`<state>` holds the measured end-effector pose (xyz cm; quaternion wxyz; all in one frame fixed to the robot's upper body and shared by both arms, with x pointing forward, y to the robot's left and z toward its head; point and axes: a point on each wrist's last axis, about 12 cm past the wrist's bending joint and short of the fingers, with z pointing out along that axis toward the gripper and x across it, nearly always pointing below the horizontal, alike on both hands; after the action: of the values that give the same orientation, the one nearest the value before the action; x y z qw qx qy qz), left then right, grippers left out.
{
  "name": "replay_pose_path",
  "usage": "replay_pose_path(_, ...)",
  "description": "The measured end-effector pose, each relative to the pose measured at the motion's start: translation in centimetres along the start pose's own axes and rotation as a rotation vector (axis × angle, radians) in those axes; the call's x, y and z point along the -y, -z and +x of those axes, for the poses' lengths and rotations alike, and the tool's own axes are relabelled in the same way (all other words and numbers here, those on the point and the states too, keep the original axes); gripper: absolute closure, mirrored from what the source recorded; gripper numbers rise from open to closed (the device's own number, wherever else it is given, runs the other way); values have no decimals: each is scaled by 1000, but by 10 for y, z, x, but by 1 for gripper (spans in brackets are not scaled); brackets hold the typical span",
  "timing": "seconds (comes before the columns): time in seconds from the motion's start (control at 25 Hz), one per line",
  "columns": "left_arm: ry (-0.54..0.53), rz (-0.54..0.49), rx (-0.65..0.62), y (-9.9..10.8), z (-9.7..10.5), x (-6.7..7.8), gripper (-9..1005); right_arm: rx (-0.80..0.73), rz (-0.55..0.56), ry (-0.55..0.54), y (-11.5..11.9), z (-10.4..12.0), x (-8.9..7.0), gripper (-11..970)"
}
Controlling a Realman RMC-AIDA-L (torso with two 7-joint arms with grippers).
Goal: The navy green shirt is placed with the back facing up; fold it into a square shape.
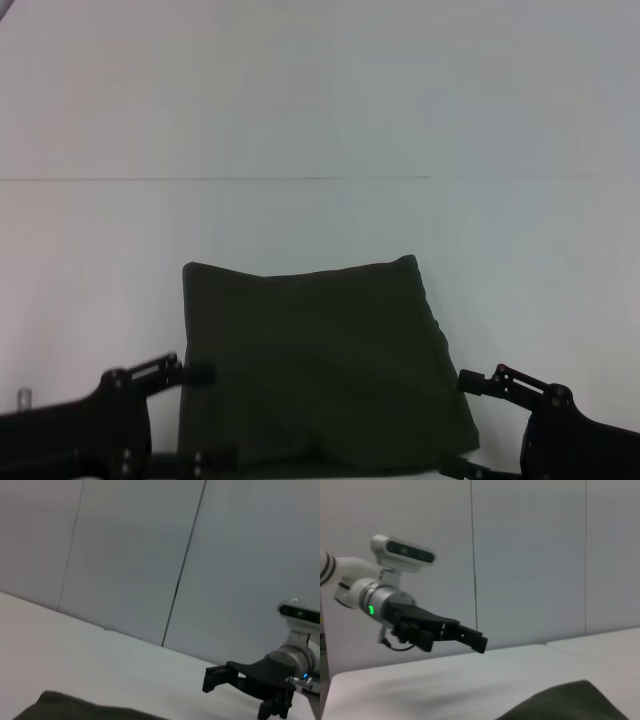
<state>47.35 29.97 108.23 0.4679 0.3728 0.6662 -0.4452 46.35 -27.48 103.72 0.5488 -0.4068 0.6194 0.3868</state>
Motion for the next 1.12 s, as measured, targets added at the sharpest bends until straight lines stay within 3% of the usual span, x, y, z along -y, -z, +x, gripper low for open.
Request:
replay_pose_path(0.2, 7, -80, -30, 10, 30, 13, 49, -45, 57, -14, 3, 24, -18, 55)
replay_pose_path(0.44, 48, -147, 8, 18, 55, 22, 49, -81, 76, -3, 3, 35, -25, 57)
replay_pose_path(1.12, 39, -149, 15, 15, 57, 23, 49, -59, 85, -5, 0, 34, -26, 59)
